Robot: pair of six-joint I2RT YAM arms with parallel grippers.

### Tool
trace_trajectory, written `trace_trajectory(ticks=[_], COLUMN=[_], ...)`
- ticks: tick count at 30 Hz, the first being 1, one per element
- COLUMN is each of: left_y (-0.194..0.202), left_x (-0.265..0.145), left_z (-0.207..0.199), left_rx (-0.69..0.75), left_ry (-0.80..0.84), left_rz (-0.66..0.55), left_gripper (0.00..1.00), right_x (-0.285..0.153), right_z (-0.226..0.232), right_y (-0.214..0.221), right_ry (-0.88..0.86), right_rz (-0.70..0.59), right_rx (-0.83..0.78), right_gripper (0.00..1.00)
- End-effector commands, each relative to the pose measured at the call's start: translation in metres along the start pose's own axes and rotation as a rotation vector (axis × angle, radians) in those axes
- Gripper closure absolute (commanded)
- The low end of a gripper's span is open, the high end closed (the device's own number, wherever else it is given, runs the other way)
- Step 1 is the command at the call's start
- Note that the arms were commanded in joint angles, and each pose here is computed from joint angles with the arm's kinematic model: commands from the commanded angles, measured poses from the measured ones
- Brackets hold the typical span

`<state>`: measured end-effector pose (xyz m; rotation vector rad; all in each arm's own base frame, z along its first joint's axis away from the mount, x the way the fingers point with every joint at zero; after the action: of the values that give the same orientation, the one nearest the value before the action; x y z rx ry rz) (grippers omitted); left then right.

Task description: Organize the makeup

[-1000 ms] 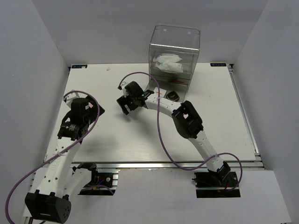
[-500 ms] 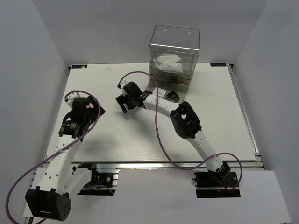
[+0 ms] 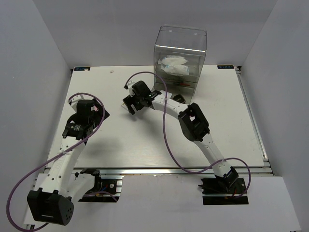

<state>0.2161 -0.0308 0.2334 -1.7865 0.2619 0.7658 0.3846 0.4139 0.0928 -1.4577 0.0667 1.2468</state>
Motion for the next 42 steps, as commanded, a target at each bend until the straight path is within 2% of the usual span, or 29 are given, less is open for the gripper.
trace_trajectory(ticks=[1, 14, 16, 17, 18, 20, 21, 23, 26, 27, 29, 30, 32, 36, 42], left_y=[-0.008, -0.009, -0.011, -0.011, -0.013, -0.014, -0.014, -0.015, -0.014, -0.014, -0.014, -0.014, -0.013, -0.012, -0.012], left_x=[-0.002, -0.001, 0.0, 0.0, -0.001, -0.001, -0.001, -0.002, -0.002, -0.002, -0.001, -0.001, 0.002, 0.007, 0.014], left_z=[-0.002, -0.003, -0.004, -0.005, -0.005, -0.005, -0.006, -0.006, -0.006, -0.006, -0.006, -0.007, -0.008, -0.011, -0.014], left_rx=[-0.011, -0.012, -0.01, -0.009, -0.009, -0.008, -0.007, -0.007, -0.014, -0.018, -0.024, -0.026, -0.027, -0.033, -0.023], left_ry=[0.013, 0.012, 0.013, 0.014, 0.015, 0.016, 0.017, 0.016, 0.021, 0.022, 0.026, 0.028, 0.034, 0.048, 0.058], left_rz=[-0.032, -0.028, -0.028, -0.03, -0.033, -0.034, -0.036, -0.038, -0.038, -0.039, -0.043, -0.045, -0.042, -0.033, -0.04], left_gripper=[0.02, 0.02, 0.02, 0.02, 0.02, 0.02, 0.02, 0.02, 0.02, 0.02, 0.02, 0.02, 0.02, 0.02, 0.02], right_x=[0.015, 0.03, 0.03, 0.03, 0.03, 0.031, 0.031, 0.029, 0.021, 0.018, -0.002, -0.009, -0.041, -0.089, -0.152], right_z=[-0.005, -0.004, -0.002, -0.004, -0.003, -0.004, -0.004, -0.004, 0.0, 0.0, 0.007, 0.005, 0.013, 0.018, 0.002], right_y=[0.023, 0.019, 0.021, 0.022, 0.024, 0.028, 0.031, 0.033, 0.029, 0.03, 0.009, 0.014, -0.015, -0.031, -0.04], right_ry=[-0.089, -0.103, -0.083, -0.077, -0.07, -0.061, -0.058, -0.052, -0.085, -0.11, -0.159, -0.197, -0.26, -0.375, -0.368], right_rz=[0.115, 0.097, 0.1, 0.105, 0.11, 0.126, 0.134, 0.141, 0.132, 0.137, 0.062, 0.071, -0.04, -0.106, -0.158], right_rx=[-0.023, -0.067, -0.074, -0.081, -0.083, -0.08, -0.079, -0.082, -0.085, -0.086, -0.095, -0.085, -0.104, -0.135, -0.109], right_gripper=[0.11, 0.11, 0.13, 0.16, 0.25, 0.36, 0.45, 0.55, 0.77, 0.8, 0.86, 0.87, 0.9, 0.93, 0.96])
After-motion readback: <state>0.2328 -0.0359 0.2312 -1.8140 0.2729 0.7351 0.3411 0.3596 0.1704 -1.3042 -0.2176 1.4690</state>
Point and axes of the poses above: each gripper's point midway between its finger pads, its own x axis out along the fingers, its own z axis along the line the jaws close on, y = z × x, the point moved 9 cm from there along -x, back along the fingers, and after that the axes turned 14 degrees about x, right-handed, at the moved point
